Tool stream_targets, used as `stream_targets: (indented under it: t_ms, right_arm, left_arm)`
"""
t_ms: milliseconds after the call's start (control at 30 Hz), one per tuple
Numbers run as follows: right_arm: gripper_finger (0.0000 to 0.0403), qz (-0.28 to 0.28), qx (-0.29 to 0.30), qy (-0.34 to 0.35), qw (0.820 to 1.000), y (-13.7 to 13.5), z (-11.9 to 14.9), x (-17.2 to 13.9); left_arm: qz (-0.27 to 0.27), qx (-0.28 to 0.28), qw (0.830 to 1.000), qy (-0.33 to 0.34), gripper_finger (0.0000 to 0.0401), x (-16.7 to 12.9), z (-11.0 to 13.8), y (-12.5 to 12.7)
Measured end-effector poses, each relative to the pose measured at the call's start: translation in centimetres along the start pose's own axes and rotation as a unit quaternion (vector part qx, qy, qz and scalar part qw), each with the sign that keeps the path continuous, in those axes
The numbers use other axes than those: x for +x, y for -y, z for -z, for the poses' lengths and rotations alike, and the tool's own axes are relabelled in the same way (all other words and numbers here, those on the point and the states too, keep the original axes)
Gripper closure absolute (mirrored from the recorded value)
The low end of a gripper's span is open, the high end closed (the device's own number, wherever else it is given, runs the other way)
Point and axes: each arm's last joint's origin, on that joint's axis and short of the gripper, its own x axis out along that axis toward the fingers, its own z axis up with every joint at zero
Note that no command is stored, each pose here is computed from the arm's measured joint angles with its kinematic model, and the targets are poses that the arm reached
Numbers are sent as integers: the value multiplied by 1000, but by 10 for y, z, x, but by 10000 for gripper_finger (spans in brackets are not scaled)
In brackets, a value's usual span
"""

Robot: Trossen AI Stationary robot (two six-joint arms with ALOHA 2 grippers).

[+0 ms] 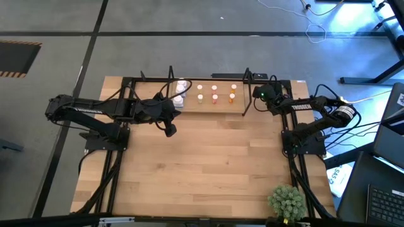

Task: Pick and place medicine bottles onto shelf by color
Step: Put the orange pill bottle on the shelf aligned with the other orange pill bottles

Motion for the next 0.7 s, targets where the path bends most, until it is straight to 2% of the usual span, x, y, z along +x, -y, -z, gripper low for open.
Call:
stream_targets:
  t_ms: [700]
  right_arm:
    - [265,5,11,7,1000,0,-1,0]
  left_arm:
    - [0,0,1000,0,401,0,0,0]
